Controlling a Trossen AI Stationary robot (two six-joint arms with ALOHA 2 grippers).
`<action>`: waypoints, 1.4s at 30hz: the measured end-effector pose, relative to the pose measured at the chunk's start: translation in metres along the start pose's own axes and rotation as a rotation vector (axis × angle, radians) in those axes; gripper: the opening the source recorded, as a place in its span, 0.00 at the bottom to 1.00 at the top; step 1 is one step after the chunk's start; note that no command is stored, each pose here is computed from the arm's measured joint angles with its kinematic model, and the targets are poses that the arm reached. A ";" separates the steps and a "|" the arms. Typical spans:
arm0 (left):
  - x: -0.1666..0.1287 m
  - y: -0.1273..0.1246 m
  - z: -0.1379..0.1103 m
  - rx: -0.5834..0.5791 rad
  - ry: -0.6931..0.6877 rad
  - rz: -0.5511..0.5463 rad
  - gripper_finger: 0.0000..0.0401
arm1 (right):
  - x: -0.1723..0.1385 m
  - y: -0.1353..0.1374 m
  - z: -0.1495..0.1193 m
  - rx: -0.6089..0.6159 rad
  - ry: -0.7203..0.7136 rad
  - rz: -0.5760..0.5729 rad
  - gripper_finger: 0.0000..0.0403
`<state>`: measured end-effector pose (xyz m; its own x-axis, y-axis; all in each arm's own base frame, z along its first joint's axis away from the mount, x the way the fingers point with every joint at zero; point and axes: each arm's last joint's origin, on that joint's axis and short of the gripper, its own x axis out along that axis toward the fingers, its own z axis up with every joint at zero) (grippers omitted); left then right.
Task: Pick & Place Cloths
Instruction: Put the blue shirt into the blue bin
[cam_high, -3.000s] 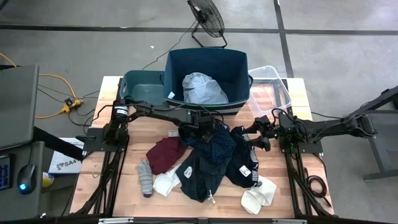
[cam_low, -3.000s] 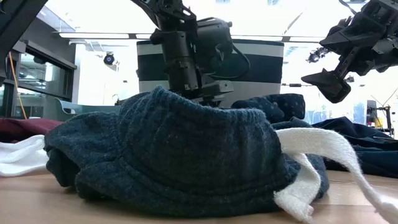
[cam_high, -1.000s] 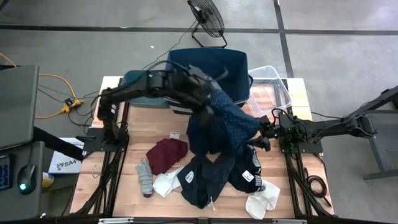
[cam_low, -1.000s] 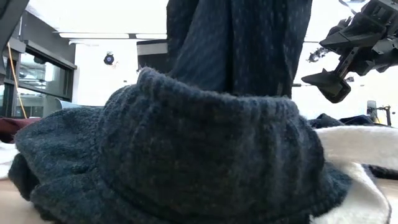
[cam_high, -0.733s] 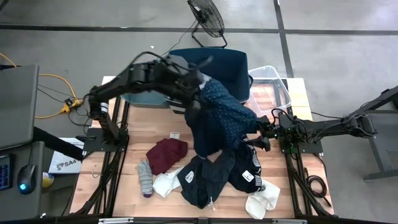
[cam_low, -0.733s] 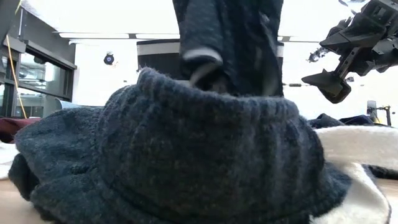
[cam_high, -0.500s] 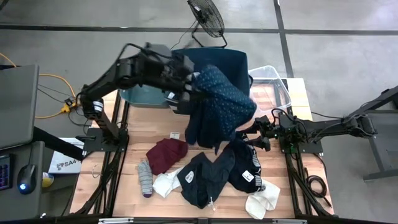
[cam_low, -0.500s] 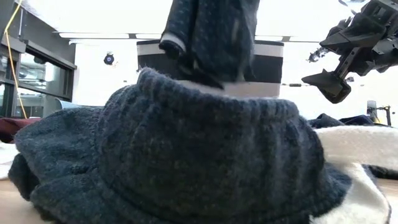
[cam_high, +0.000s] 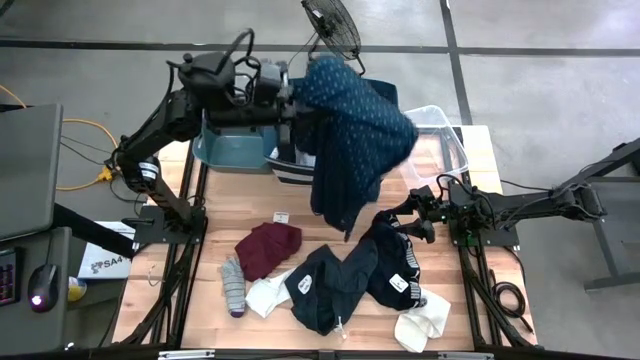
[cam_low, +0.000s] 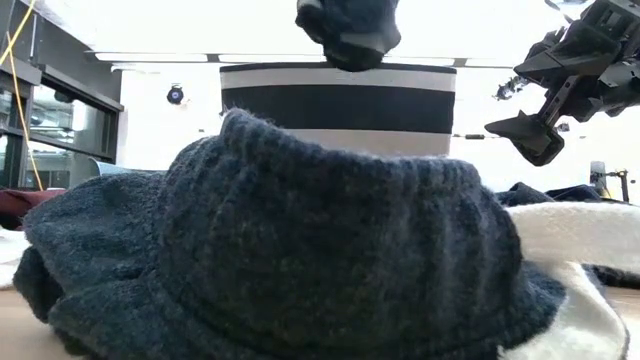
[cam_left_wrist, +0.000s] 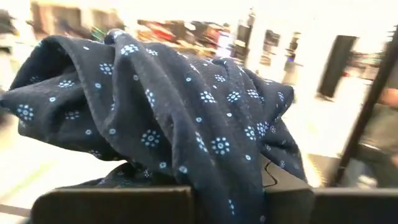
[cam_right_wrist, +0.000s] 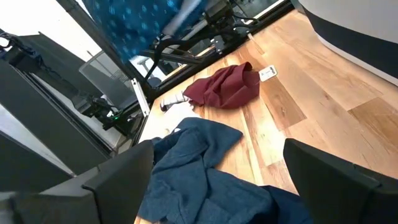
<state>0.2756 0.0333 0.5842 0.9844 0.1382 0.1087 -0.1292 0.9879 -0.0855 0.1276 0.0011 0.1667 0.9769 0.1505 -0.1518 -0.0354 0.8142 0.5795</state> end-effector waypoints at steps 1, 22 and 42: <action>0.000 0.001 0.002 0.024 -0.018 0.033 0.08 | 0.000 0.000 0.000 0.000 0.000 0.000 0.88; 0.008 0.040 0.014 0.331 -0.130 0.610 0.08 | 0.000 0.000 0.000 0.000 -0.001 0.000 0.88; 0.022 0.143 -0.003 0.320 -0.088 0.440 0.08 | 0.000 0.000 0.000 0.000 0.000 0.000 0.88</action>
<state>0.2793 0.1779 0.5716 0.8174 0.5348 0.2140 -0.5697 0.8056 0.1627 0.1276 0.0011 0.1668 0.9770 0.1503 -0.1516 -0.0353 0.8143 0.5793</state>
